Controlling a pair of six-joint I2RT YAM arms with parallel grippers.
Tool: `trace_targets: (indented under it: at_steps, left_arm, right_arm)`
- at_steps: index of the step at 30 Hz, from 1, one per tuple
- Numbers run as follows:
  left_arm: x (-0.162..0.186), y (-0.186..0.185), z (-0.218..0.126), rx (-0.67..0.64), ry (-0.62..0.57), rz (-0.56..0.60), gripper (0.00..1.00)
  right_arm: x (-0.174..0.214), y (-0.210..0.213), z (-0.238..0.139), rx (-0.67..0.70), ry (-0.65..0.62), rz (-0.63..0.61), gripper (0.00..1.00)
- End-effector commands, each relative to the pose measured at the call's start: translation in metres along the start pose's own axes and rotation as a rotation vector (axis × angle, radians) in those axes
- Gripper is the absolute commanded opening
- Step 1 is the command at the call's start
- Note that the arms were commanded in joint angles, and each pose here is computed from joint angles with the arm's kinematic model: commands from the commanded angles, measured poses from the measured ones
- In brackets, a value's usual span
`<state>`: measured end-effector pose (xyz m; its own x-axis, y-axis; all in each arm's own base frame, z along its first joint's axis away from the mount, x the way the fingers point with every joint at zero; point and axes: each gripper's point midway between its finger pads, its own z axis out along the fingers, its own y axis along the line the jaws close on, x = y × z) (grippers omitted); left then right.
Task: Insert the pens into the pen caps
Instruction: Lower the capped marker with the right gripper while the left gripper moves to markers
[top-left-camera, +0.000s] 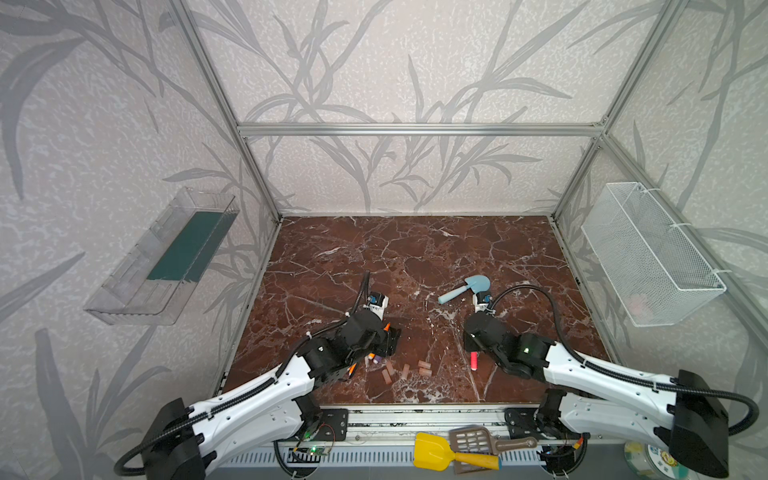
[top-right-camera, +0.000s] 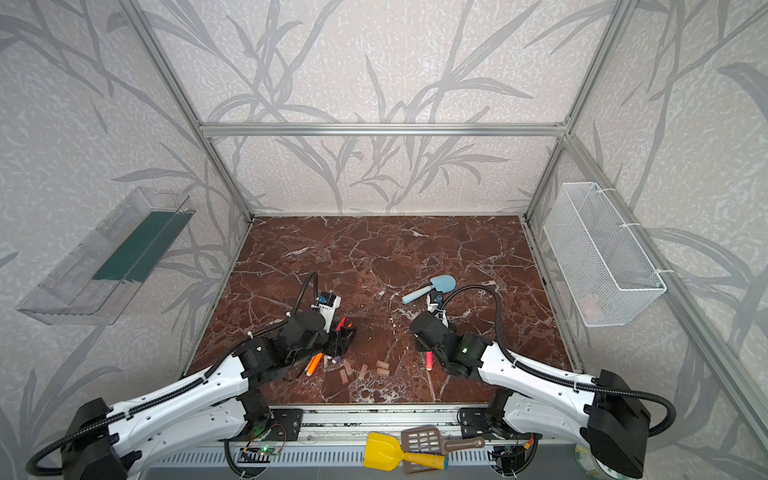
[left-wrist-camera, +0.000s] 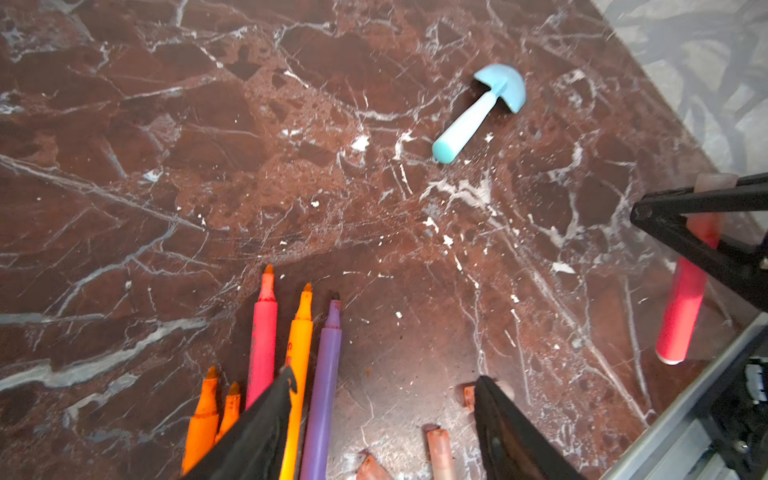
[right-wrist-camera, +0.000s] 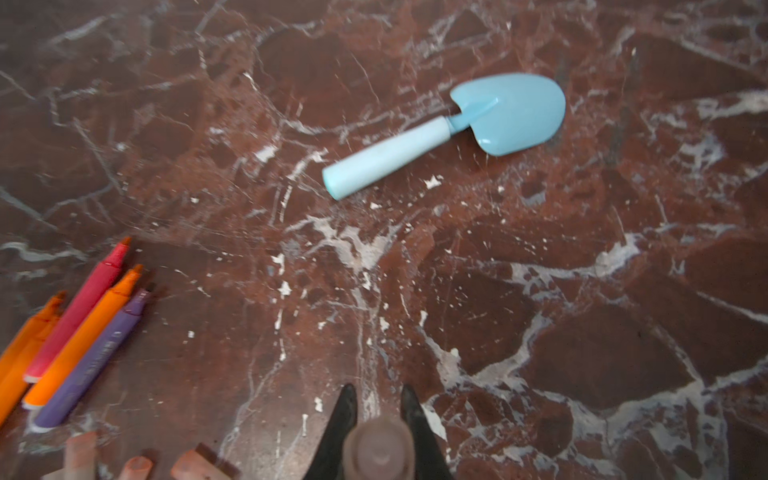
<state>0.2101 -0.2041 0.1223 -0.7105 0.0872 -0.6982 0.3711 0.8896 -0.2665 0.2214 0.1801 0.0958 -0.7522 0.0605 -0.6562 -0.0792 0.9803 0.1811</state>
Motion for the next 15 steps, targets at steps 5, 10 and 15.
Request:
trace_targets:
  at_steps: [5, 10, 15]
  left_arm:
    - [0.012, 0.001, 0.007, -0.074, 0.072, 0.01, 0.65]
    - [0.022, 0.004, 0.01, -0.123, 0.105, 0.026, 0.6]
    - [0.03, 0.007, 0.015, -0.152, 0.138, 0.034, 0.57]
  right_arm:
    - [0.031, -0.019, 0.019, 0.033, 0.161, 0.046, 0.04]
    - [0.039, -0.032, 0.028, 0.061, 0.196, 0.064, 0.06]
    - [0.044, -0.038, 0.035, 0.044, 0.222, 0.096, 0.1]
